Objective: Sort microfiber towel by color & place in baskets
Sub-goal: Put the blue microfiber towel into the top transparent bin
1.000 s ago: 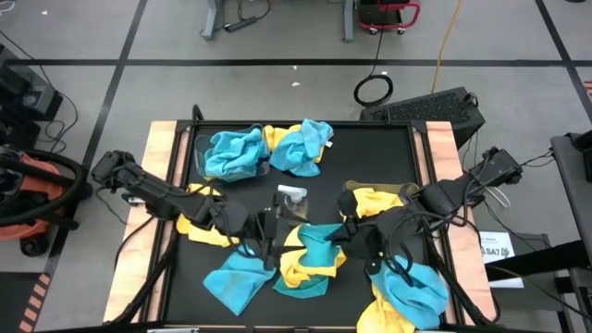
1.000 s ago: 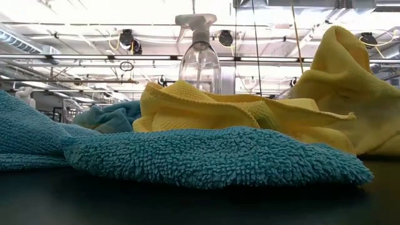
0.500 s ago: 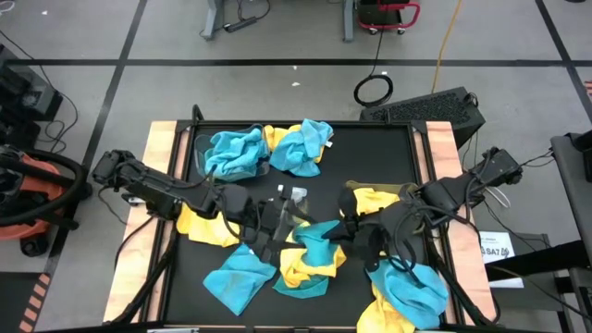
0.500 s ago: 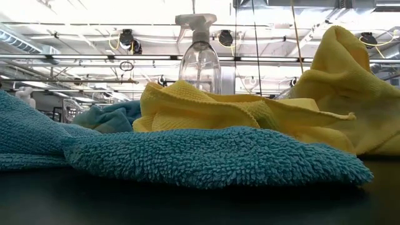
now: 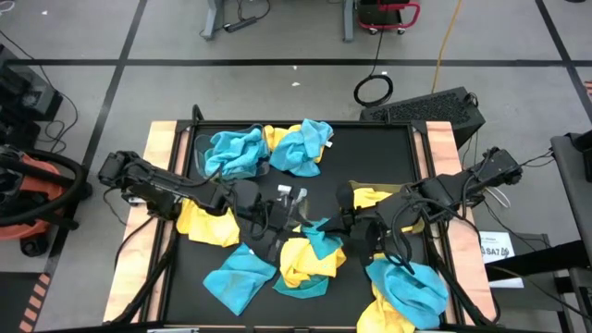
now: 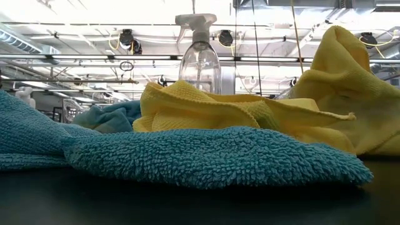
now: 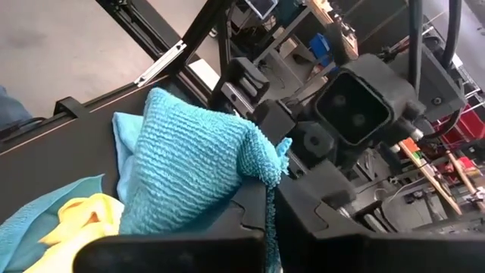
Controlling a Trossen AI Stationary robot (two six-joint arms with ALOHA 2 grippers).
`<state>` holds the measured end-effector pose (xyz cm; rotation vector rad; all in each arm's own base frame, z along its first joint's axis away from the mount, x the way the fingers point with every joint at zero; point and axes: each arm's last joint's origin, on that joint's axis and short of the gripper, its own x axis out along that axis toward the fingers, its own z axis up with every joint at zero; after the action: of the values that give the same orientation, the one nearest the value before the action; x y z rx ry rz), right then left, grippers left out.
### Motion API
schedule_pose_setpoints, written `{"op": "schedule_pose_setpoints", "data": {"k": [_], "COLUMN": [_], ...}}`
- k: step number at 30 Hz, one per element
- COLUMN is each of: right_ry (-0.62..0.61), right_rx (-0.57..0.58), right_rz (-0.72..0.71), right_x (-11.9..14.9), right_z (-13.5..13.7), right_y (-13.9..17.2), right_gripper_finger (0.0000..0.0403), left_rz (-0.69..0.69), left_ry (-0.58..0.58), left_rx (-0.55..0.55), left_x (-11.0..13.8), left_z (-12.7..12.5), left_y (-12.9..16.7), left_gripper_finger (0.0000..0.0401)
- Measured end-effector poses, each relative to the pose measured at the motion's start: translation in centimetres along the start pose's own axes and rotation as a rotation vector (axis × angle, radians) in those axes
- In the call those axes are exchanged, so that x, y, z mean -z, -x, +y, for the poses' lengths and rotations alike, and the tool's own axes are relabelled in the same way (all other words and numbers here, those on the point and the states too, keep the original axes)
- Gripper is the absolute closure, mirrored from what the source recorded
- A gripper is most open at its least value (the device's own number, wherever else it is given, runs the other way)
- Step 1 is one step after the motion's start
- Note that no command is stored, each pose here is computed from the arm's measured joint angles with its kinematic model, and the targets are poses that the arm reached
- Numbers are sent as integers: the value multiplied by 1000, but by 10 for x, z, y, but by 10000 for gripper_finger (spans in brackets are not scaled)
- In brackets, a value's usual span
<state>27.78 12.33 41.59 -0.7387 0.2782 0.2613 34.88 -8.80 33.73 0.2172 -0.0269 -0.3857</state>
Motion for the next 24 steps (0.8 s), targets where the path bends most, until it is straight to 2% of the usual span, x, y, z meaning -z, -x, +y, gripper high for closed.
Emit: {"op": "schedule_pose_setpoints", "data": {"k": [2, 3, 7, 12, 18, 24], "right_ry": [-14, -20, -38, -67, -97, -169], "right_rx": [2, 5, 57, 126, 223, 309], "right_rz": [1, 6, 64, 113, 194, 223], "right_x": [0, 0, 3, 4, 8, 10], "right_z": [0, 0, -1, -2, -6, -14], "right_y": [0, 0, 0, 2, 13, 38], "right_gripper_finger": [394, 388, 338, 245, 146, 98], "left_rz": [-3, -6, 8, 97, 138, 206], "left_ry": [-30, -41, -89, -144, -217, -251], "left_rx": [1, 0, -11, -64, -227, -394], "left_x": [-3, -4, -16, -30, -57, -82], "left_z": [1, 1, 3, 6, 13, 17], "left_y": [0, 0, 4, 8, 22, 47], "left_gripper_finger": [376, 384, 386, 389, 389, 389]}}
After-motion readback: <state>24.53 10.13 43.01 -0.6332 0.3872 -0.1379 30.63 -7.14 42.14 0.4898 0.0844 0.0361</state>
